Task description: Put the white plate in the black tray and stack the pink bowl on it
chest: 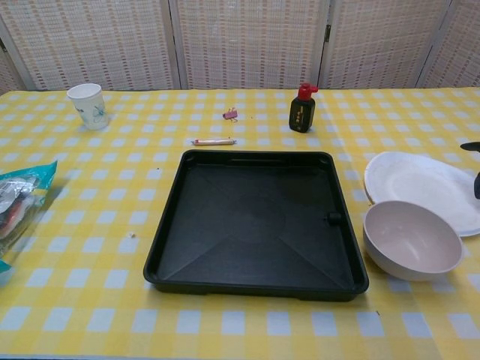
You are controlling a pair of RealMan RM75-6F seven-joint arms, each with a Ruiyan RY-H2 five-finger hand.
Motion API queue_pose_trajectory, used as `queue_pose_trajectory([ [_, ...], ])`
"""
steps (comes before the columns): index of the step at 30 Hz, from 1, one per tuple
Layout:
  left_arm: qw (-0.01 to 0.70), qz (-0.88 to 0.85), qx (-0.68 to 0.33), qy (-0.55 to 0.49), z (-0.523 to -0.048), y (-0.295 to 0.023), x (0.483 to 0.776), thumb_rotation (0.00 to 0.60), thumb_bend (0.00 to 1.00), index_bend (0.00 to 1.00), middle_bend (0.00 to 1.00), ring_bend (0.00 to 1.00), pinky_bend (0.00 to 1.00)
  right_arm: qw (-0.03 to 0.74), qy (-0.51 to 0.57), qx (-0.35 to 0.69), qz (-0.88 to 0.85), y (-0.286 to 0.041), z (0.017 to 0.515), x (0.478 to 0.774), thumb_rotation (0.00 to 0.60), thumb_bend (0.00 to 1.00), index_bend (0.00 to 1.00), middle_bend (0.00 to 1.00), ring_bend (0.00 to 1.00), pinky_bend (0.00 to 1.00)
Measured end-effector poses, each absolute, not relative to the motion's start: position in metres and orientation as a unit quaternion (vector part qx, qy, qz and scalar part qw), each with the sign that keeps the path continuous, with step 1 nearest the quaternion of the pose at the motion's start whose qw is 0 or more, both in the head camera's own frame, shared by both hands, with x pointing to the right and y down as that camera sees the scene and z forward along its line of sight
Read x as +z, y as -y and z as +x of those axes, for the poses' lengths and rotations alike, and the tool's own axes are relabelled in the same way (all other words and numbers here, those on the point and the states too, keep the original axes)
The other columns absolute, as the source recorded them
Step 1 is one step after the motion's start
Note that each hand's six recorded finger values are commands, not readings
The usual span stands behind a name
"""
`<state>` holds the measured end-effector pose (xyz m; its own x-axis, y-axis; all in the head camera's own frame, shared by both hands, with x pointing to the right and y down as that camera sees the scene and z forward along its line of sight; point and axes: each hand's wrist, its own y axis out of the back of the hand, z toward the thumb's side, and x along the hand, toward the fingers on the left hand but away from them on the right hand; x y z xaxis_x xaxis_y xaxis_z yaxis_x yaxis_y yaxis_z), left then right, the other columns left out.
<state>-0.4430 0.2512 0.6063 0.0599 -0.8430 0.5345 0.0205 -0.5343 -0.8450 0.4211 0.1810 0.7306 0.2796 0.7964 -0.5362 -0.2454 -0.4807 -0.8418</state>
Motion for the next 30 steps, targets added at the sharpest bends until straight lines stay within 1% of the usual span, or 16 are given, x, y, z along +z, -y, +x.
queue_pose_trajectory([
  [8, 0.357, -0.634, -0.605, -0.322, -0.443, -0.252, 0.607, 0.6, 0.26, 0.0, 0.0, 0.03, 0.01, 0.465, 0.208, 0.558, -0.655, -0.181, 0.415, 0.735, 0.6, 0.3, 0.45, 0.0, 0.05, 0.04],
  [10, 0.355, -0.635, -0.605, -0.323, -0.443, -0.252, 0.607, 0.6, 0.27, 0.0, 0.0, 0.03, 0.01, 0.465, 0.208, 0.557, -0.656, -0.18, 0.412, 0.737, 0.6, 0.31, 0.46, 0.0, 0.05, 0.04],
  [19, 0.356, -0.635, -0.604, -0.323, -0.443, -0.252, 0.606, 0.6, 0.27, 0.0, 0.0, 0.03, 0.01, 0.467, 0.204, 0.55, -0.662, -0.176, 0.4, 0.743, 0.6, 0.46, 0.5, 0.0, 0.06, 0.04],
  [26, 0.357, -0.632, -0.607, -0.324, -0.444, -0.252, 0.606, 0.6, 0.27, 0.0, 0.0, 0.03, 0.01, 0.468, 0.201, 0.546, -0.665, -0.174, 0.394, 0.746, 0.6, 0.48, 0.53, 0.01, 0.07, 0.04],
  [30, 0.358, -0.631, -0.607, -0.325, -0.445, -0.252, 0.606, 0.6, 0.27, 0.0, 0.0, 0.03, 0.01, 0.47, 0.205, 0.542, -0.666, -0.173, 0.392, 0.745, 0.6, 0.49, 0.57, 0.03, 0.09, 0.04],
])
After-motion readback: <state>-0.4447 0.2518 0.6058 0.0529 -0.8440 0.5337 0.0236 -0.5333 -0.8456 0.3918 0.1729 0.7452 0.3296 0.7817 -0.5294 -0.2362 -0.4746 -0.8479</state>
